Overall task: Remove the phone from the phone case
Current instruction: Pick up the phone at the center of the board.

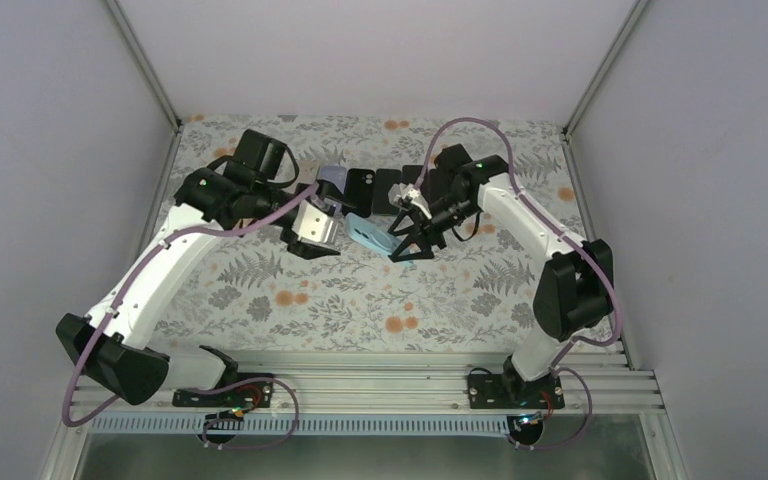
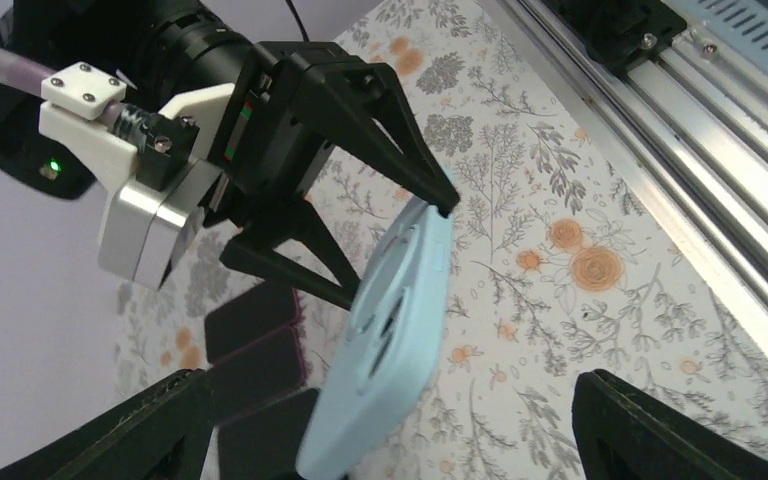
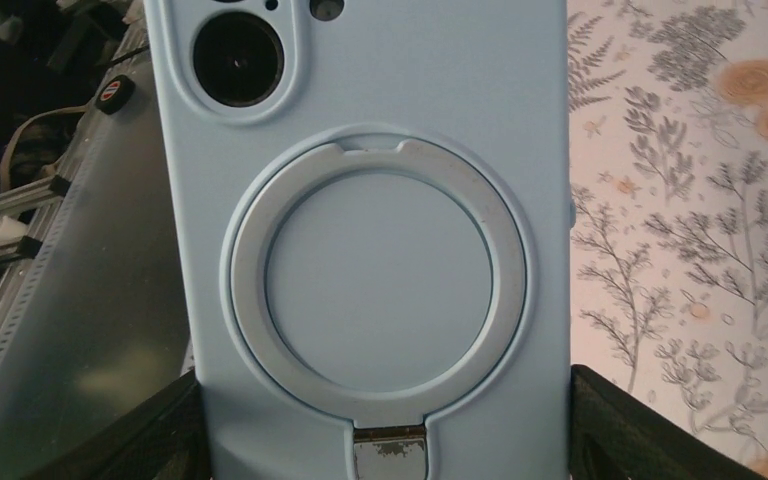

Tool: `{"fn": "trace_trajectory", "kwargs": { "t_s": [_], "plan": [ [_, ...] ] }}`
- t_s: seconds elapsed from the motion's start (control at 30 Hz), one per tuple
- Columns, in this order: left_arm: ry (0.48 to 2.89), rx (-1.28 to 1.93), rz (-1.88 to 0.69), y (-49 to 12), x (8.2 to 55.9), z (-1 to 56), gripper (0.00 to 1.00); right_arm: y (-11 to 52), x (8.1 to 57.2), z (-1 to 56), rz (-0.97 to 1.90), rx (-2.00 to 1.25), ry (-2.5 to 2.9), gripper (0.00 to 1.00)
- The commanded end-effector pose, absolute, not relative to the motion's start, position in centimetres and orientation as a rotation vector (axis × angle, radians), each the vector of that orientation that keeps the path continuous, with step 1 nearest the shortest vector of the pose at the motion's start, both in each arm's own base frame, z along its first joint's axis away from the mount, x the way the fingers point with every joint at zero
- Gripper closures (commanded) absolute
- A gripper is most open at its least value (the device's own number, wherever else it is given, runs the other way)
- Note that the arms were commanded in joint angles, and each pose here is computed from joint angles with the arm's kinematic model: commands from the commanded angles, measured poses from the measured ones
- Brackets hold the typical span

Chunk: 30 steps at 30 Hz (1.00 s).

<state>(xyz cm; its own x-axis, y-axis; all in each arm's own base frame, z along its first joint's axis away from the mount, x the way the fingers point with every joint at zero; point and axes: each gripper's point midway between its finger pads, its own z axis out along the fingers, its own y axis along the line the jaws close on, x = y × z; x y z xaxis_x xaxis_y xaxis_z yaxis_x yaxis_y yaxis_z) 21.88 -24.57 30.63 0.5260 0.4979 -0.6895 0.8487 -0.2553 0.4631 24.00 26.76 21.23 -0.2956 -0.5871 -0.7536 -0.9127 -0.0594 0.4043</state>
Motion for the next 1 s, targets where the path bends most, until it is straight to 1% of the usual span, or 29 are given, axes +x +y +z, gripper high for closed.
{"fn": "trace_trajectory", "kwargs": {
  "t_s": [0.0,0.03,0.1,0.23,0.3,0.43,0.53,0.6,0.63,0.67,0.77,0.8,0.83,0.97],
  "plan": [
    [0.898,1.949,-0.403,-25.7,22.0,31.7,0.11,27.6,21.2,26.2,1.375,-1.639,1.640,0.46],
    [0.892,1.949,-0.404,-25.9,21.9,31.7,0.12,27.7,20.9,26.5,1.379,-1.646,1.630,0.46],
    [0.892,1.941,-0.417,-26.3,21.9,31.8,0.17,27.7,20.4,26.8,1.388,-1.658,1.611,0.46],
    [0.883,1.960,-0.451,-27.0,21.1,31.2,0.32,27.8,19.8,27.3,1.395,-1.665,1.584,0.46],
    [0.883,1.969,-0.460,-27.2,20.7,30.8,0.41,27.8,19.7,27.3,1.393,-1.668,1.581,0.46],
    [0.894,1.975,-0.492,-27.5,19.9,30.6,0.66,27.8,19.4,27.3,1.402,-1.667,1.579,0.46],
    [0.903,1.980,-0.505,-27.5,19.6,30.6,0.82,27.8,19.4,27.3,1.413,-1.660,1.580,0.45],
    [0.942,1.971,-0.524,-27.6,19.8,30.5,0.91,27.7,19.5,27.2,1.416,-1.656,1.588,0.43],
    [0.968,1.966,-0.539,-27.7,19.9,30.5,0.94,27.7,19.5,27.0,1.413,-1.656,1.594,0.41],
    [0.993,1.962,-0.557,-27.8,20.0,30.3,0.97,27.6,19.6,26.9,1.403,-1.659,1.601,0.37],
    [1.094,1.943,-0.607,-27.9,20.5,29.9,0.98,27.1,20.2,26.5,1.359,-1.657,1.635,0.18],
    [1.131,1.936,-0.620,-28.0,20.7,29.8,0.98,26.9,20.5,26.4,1.340,-1.651,1.652,0.13],
    [1.173,1.931,-0.633,-28.1,21.0,29.6,0.98,26.8,20.7,26.4,1.321,-1.646,1.663,0.11],
    [1.335,1.917,-0.690,-28.4,22.1,28.8,0.98,26.3,22.6,24.9,1.137,-1.600,1.766,0.10]
  ]
}}
